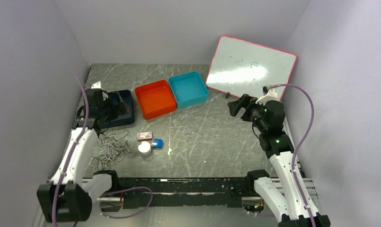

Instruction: Untangle the cables

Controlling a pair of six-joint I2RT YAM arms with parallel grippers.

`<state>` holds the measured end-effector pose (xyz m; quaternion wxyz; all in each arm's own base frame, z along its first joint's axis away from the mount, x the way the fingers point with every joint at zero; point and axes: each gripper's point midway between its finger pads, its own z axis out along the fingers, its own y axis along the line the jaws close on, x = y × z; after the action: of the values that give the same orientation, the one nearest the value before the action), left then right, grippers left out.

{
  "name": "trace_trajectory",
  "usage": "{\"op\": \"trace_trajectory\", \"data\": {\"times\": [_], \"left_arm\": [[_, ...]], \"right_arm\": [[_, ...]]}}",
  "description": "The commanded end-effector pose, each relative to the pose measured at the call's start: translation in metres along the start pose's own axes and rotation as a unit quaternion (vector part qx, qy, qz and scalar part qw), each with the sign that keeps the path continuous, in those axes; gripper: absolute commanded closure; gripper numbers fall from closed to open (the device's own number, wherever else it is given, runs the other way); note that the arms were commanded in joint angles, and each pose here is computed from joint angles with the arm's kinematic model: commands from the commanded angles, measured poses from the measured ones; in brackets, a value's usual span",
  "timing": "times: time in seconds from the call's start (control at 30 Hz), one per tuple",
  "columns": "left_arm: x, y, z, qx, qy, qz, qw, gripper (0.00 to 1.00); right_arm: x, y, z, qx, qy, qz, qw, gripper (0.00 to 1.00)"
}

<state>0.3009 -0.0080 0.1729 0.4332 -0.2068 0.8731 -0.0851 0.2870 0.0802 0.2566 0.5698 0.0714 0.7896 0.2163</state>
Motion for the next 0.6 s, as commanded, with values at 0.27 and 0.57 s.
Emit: {"op": "trace_trajectory", "data": {"times": [0.27, 0.57], "left_arm": [[-0.006, -0.053, 0.056, 0.131, 0.042, -0.015, 0.990, 0.01], [0.013, -0.057, 0.091, 0.142, 0.077, -0.017, 0.987, 0.01]], "right_arm": [[0.017, 0.001, 0.000, -0.027, 0.037, -0.038, 0.998, 0.00], [0.014, 0.014, -0.004, -0.057, 0.029, -0.026, 0.998, 0.00]]}}
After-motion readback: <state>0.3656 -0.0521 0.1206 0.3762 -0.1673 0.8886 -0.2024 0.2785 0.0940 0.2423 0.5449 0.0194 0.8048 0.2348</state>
